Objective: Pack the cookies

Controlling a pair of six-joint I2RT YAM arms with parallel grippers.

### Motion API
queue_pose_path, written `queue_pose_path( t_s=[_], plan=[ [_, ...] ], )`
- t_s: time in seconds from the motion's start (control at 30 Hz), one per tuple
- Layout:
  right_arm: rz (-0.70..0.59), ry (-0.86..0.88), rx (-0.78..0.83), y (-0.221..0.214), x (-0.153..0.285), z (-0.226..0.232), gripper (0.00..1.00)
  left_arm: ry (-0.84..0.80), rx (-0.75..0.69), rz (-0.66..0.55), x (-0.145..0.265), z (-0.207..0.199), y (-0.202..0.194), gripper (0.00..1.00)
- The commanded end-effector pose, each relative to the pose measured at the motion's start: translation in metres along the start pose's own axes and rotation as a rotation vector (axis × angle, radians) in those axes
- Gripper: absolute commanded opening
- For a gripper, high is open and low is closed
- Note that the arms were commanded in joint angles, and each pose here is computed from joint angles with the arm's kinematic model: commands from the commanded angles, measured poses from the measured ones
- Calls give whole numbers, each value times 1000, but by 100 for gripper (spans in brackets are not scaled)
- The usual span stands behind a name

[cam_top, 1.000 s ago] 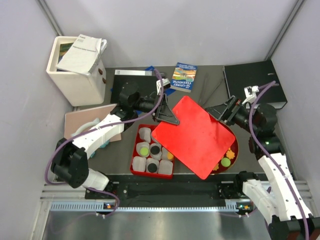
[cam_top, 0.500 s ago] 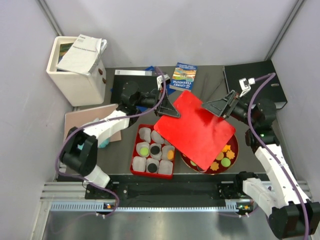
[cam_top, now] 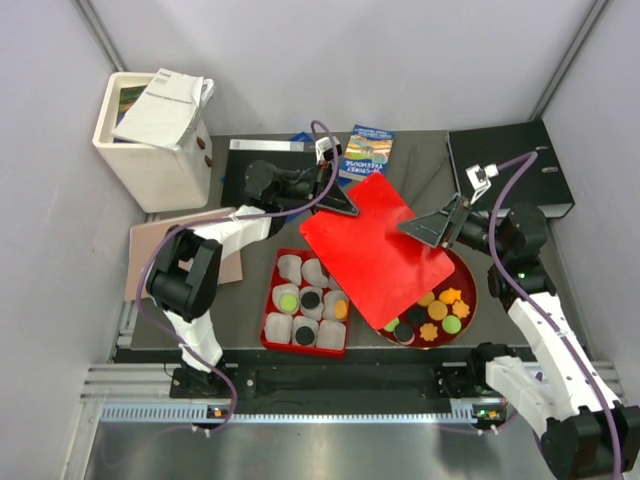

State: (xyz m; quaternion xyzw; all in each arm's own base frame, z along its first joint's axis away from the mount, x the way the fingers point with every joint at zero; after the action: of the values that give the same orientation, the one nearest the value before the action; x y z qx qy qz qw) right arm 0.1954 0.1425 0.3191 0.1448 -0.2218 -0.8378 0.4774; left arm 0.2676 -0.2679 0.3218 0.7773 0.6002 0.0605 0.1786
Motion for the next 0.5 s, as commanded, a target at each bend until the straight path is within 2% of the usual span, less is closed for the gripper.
queue_pose_path(
  t_s=[0.0,0.1,0.13,0.2,0.33,0.4,0.43,0.47],
  plan=[
    [93,26,-37,-21,3,-1,70,-89,-171,-165,4,-31,27,0],
    [101,21,-48,-24,2,-4,57,-86,-157,-192,7,-27,33,0],
    [109,18,-56,-25,0,-6,48,-85,-160,-195,8,-26,35,0],
    [125,31,-69,-25,-2,-6,42,-82,-148,-209,8,-22,38,0],
    [154,41,-107,-27,-4,-8,19,-99,-142,-217,8,-20,44,0],
    [170,69,-111,-28,-6,-7,14,-119,-138,-207,9,-19,44,0],
    [173,70,-126,-28,-6,-8,4,-126,-139,-202,9,-20,45,1],
    [175,74,-121,-28,-6,-6,0,-129,-129,-203,9,-16,46,4]
  ],
)
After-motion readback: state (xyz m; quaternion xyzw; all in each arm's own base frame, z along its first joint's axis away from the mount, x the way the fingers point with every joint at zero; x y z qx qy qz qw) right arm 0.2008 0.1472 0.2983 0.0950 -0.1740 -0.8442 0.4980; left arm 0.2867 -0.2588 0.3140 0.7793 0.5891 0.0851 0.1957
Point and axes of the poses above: each gripper's point midway between its finger pads, its own x axis back along the fingers, its own z axis along the line the jaws close on, y = z × x, the point moved 6 cm from there along x, back along the fingers, and after that the axes turned 9 degrees about -x, right-handed, at the moved point
